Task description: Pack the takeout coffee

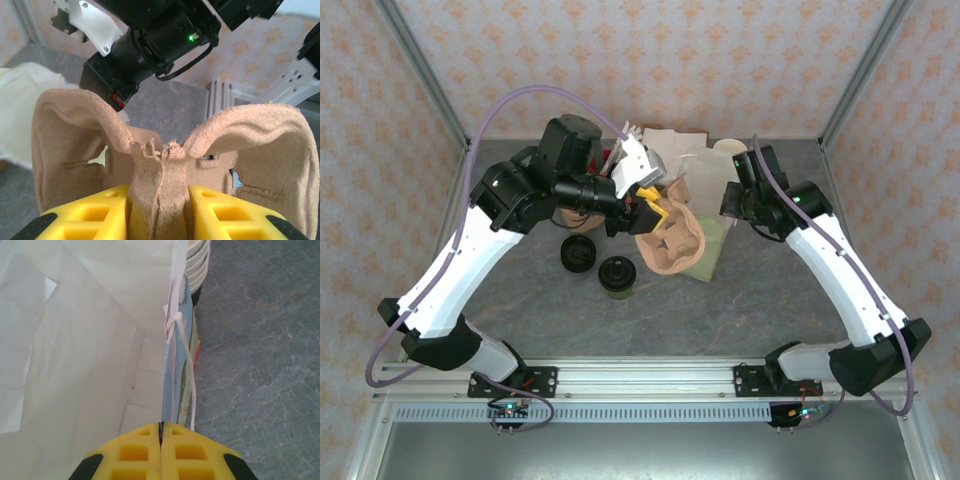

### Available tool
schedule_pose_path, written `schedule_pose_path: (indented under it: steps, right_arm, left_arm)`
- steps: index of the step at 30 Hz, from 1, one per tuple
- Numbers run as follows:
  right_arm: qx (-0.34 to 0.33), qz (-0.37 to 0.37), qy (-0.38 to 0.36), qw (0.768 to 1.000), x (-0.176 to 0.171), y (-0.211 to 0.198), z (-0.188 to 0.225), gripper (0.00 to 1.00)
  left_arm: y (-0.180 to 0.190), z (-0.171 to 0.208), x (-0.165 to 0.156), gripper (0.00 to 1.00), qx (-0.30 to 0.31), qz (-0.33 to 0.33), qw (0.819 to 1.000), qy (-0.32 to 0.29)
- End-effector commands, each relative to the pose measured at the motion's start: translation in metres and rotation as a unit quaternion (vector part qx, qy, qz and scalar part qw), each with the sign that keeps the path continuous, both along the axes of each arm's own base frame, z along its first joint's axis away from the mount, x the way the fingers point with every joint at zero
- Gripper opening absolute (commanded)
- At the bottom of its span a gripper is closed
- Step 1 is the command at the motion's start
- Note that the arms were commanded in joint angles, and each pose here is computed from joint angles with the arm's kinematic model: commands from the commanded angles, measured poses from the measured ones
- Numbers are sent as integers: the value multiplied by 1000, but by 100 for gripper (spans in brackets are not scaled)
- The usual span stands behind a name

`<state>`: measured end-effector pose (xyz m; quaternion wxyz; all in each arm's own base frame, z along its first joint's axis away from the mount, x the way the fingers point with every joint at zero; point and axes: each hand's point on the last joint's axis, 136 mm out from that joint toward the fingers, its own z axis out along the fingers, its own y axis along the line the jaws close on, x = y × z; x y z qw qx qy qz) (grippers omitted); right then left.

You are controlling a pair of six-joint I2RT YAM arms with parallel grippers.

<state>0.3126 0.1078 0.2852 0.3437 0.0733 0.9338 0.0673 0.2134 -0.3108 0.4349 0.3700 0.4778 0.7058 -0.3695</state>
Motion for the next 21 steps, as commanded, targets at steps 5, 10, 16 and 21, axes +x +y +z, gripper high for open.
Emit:
schedule_pose_path:
  steps: [5,10,16,21]
  right_arm:
    - [-10,90,-23,996,-35,2,35,0]
    - [-22,146,-32,989,-57,12,42,0]
    - [-10,186,-54,981,-74,26,44,0]
    - [-10,198,-57,978,-80,27,39,0]
  left_arm:
    - [-7,46,-27,33,-81,-35,996,34]
    - [-19,50,-36,35,-104,-73,989,79]
    - [-31,30,-28,34,-88,-75,986,121]
    - [-40,20,-20,34,-80,-78,984,139]
